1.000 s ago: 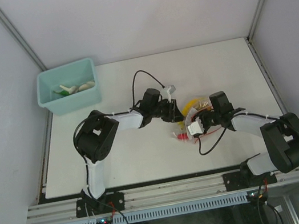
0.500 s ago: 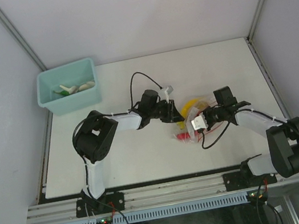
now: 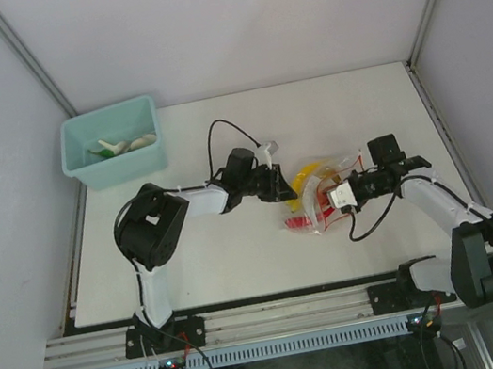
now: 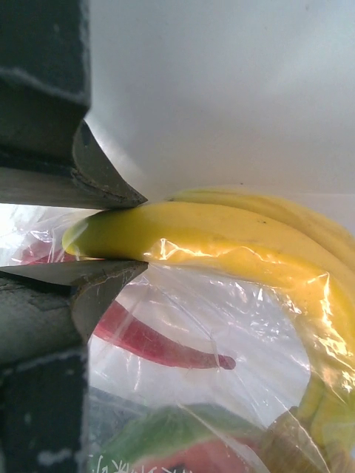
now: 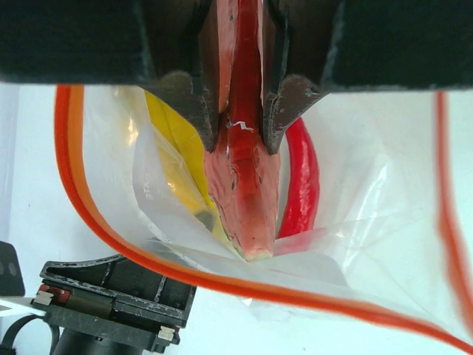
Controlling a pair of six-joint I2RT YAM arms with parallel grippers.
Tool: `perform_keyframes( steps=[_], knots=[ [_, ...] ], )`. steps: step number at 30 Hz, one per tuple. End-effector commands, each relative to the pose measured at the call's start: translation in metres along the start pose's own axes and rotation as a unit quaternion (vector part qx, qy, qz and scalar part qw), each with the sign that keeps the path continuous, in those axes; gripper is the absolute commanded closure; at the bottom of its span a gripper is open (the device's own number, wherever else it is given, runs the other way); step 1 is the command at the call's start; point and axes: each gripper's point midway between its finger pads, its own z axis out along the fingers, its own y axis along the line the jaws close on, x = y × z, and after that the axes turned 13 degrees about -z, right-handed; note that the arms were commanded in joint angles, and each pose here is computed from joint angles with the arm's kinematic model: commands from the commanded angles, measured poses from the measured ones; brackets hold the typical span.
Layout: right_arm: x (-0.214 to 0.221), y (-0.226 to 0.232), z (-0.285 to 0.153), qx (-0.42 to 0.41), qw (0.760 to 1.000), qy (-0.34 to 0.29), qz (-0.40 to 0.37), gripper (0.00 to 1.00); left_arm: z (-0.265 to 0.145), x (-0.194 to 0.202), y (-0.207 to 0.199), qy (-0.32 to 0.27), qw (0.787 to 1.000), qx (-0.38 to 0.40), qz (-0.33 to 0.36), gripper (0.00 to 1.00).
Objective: Open the zip-top bag and remove the fake food
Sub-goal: Pick up the fake fruit from the zipper food storage bag.
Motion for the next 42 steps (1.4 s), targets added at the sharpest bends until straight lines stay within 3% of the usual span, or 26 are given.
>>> perform_keyframes(
  steps=[1,19,28,35,42],
  knots=[
    [-0.03,0.004,-0.013,-0.003,0.999,-0.042,-0.006,1.0,-0.019,-0.005,0.026,-0.016,0.998,-0.056,-0.004,0.75],
    [-0.049,-0.028,-0.048,0.096,0.99,-0.07,0.075,1.0,-0.032,-0.026,0.033,0.007,0.994,-0.093,0.056,0.73],
    [-0.074,-0.04,-0.064,0.111,0.979,-0.104,0.139,1.0,-0.046,-0.047,0.011,-0.037,0.995,-0.084,0.046,0.55],
    [-0.085,-0.057,-0.073,0.118,0.943,-0.13,0.283,1.0,-0.077,-0.075,-0.023,-0.136,0.988,-0.06,0.052,0.39],
    [-0.089,-0.074,-0.078,0.117,0.889,-0.156,0.414,1.0,-0.115,-0.089,-0.058,-0.207,0.974,-0.03,0.087,0.37]
  ],
)
